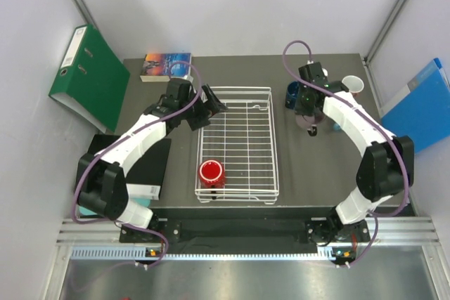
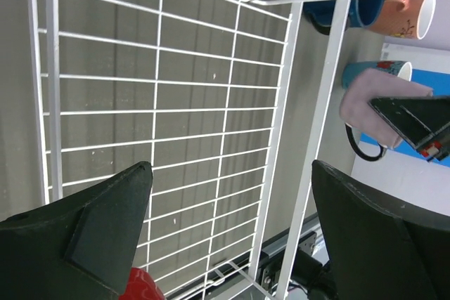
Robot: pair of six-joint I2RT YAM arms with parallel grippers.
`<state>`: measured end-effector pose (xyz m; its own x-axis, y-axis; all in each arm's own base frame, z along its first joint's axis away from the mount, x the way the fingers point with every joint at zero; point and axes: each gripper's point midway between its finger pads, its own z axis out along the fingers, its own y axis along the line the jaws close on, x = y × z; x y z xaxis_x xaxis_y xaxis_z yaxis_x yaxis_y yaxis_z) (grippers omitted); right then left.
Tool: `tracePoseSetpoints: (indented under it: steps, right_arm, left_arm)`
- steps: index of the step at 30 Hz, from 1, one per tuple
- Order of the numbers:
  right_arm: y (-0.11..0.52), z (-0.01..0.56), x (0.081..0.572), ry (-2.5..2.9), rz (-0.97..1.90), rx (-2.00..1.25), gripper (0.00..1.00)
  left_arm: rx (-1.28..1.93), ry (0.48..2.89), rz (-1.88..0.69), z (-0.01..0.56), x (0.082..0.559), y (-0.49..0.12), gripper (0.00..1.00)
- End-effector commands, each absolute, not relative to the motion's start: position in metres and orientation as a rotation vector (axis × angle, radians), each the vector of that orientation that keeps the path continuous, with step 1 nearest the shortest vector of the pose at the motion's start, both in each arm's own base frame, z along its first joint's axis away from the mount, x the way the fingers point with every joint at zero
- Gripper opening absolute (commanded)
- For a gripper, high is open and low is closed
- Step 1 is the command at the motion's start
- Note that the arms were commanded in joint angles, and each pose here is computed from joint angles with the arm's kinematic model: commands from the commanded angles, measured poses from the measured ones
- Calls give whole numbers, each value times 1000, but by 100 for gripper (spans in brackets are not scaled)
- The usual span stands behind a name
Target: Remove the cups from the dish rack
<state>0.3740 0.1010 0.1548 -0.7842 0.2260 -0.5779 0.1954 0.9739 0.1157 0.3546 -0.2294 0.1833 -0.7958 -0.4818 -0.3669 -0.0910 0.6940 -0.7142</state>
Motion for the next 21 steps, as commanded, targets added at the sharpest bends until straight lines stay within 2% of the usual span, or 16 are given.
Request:
tracePoseSetpoints:
  steps: [1,12,21]
  right_arm:
    - [119,160,403,2423,169,289,0]
    - [123,106,424,2512,110,303,0]
    - [135,97,445,2539,136,310,0]
  left_arm:
    - [-416,2342,-1003,190,345,-232,98]
    - [-426,2348,-933,190,342,-221,98]
    - [-418,2368,-904,188,344,-220,98]
